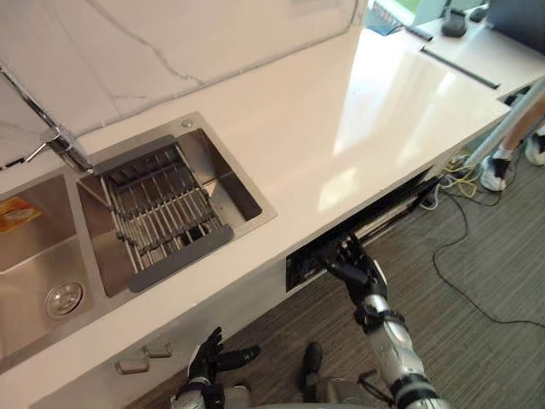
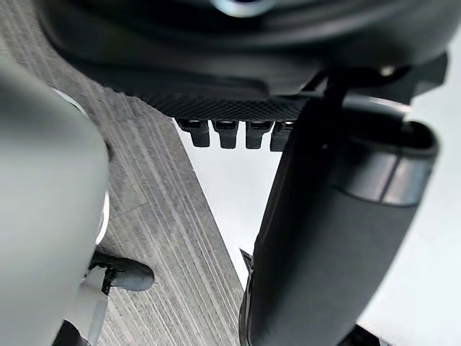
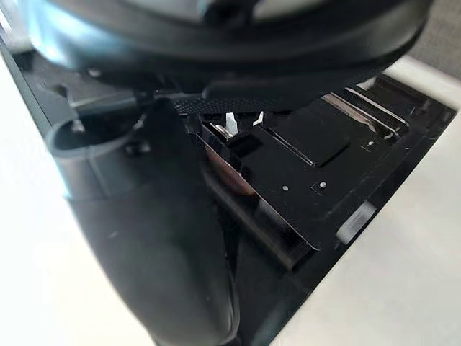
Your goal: Walk over to the sink, pick up the cup, carry it to the dishwasher, place the cup inside the dishwasher, then close the dishwasher door
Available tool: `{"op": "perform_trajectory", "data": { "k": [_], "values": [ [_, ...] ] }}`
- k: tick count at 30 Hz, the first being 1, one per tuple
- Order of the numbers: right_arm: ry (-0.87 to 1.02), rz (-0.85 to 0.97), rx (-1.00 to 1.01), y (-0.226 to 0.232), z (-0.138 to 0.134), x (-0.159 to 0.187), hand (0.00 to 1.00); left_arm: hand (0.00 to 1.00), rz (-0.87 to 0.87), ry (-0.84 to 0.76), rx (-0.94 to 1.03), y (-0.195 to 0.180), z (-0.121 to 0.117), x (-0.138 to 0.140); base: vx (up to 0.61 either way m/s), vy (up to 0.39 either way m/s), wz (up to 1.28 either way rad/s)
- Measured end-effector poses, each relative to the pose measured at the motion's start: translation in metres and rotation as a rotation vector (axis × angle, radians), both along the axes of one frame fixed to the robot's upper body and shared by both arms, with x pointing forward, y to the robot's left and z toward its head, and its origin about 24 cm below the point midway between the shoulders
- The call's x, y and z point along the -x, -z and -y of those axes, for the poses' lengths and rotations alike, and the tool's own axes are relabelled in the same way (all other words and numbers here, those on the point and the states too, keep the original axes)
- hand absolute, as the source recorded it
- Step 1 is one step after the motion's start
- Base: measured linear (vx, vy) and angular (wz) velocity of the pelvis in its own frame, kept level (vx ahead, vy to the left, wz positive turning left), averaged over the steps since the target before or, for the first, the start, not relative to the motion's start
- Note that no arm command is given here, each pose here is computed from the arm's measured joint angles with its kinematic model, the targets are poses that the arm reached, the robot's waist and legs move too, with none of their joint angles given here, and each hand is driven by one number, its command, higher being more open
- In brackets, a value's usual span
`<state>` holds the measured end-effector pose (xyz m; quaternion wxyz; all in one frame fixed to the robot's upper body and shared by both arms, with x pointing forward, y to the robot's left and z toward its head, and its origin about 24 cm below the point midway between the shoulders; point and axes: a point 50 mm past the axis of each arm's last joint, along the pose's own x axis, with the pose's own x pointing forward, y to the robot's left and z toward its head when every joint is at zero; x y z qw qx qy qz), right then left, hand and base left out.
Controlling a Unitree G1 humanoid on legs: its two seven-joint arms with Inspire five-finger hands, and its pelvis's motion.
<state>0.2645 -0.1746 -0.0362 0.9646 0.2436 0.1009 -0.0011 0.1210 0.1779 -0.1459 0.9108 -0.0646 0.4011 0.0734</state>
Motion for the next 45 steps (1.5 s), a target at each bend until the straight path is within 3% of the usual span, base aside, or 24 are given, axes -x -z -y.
{"op": "perform_trajectory", "data": {
  "k": [16,20,25,36,45],
  "values": [
    [-0.028,-0.011,0.073,-0.007,0.012,-0.008,1.00,1.00,0.040,-0.011,0.012,-0.004,-0.007,-0.006,0.00,0.096,0.07],
    [-0.201,-0.030,0.268,-0.004,0.007,0.015,1.00,1.00,0.045,0.005,-0.002,-0.005,-0.009,-0.007,0.04,0.106,-0.02],
    [-0.332,-0.052,0.355,0.007,-0.003,0.043,1.00,1.00,0.043,0.033,-0.034,-0.006,-0.012,-0.008,0.06,0.120,-0.05],
    [-0.336,-0.162,0.505,0.031,0.023,0.091,1.00,1.00,-0.043,0.024,-0.099,0.001,-0.034,0.015,0.08,0.132,-0.11],
    [-0.215,-0.491,0.426,0.087,0.029,0.142,1.00,1.00,-0.073,0.034,-0.091,0.003,-0.036,0.026,-0.04,0.051,0.04]
  ]
}}
